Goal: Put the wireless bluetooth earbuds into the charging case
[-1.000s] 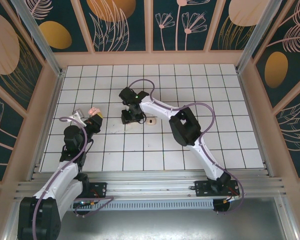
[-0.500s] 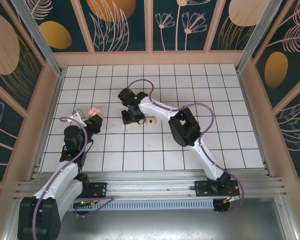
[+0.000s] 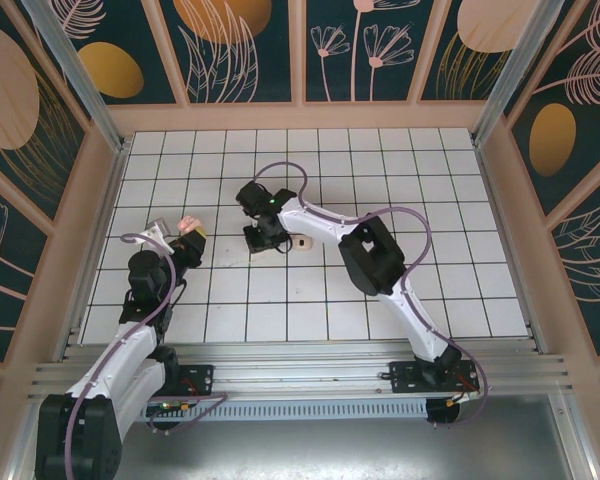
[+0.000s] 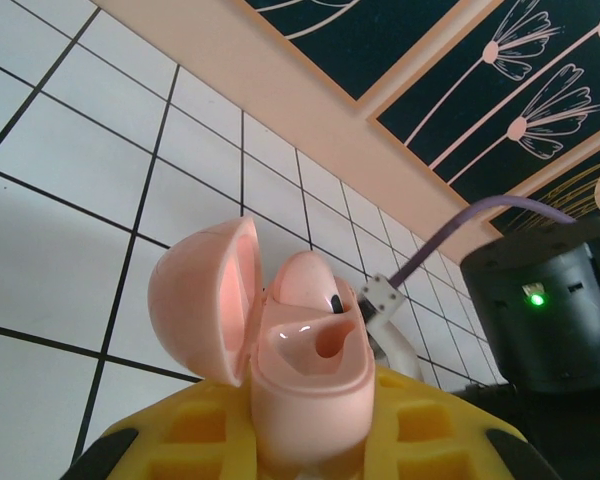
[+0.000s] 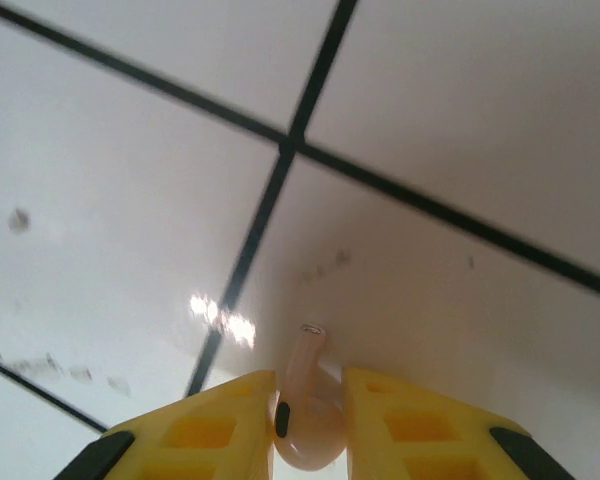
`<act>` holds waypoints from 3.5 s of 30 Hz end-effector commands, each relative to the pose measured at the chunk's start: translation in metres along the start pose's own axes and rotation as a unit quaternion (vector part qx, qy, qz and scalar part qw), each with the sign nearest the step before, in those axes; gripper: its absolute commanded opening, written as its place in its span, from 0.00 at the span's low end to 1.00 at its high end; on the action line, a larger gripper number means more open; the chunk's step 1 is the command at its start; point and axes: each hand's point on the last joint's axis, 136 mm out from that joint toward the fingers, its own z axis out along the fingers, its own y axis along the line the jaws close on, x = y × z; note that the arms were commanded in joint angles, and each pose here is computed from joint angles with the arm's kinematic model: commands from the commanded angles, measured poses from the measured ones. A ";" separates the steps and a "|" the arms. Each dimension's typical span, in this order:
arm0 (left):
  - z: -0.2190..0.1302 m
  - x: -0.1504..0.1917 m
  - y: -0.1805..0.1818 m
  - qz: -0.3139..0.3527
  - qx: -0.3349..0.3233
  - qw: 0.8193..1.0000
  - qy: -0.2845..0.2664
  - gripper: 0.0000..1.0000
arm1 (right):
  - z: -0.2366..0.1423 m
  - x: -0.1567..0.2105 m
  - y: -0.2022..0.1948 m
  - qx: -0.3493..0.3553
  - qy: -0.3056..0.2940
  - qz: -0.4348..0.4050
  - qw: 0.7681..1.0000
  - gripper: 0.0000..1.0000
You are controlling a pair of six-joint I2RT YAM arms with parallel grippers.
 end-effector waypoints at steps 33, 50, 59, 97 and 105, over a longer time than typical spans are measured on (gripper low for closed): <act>0.000 -0.029 -0.027 0.036 0.027 0.999 -0.025 0.06 | -0.074 0.121 -0.042 0.001 0.009 -0.323 0.946 0.23; -0.002 -0.030 -0.025 0.048 0.020 0.998 -0.029 0.06 | -0.041 0.151 -0.057 0.014 0.087 -0.347 0.934 0.24; -0.002 -0.032 -0.028 0.052 0.026 0.998 -0.031 0.06 | -0.068 0.110 -0.026 -0.023 0.018 -0.305 0.952 0.43; 0.000 -0.035 -0.031 0.066 0.026 0.997 -0.031 0.06 | -0.051 0.156 -0.022 -0.110 0.117 -0.225 0.961 0.36; 0.001 -0.035 -0.031 0.068 0.026 0.997 -0.029 0.06 | -0.061 0.167 -0.012 -0.134 0.124 -0.238 0.954 0.34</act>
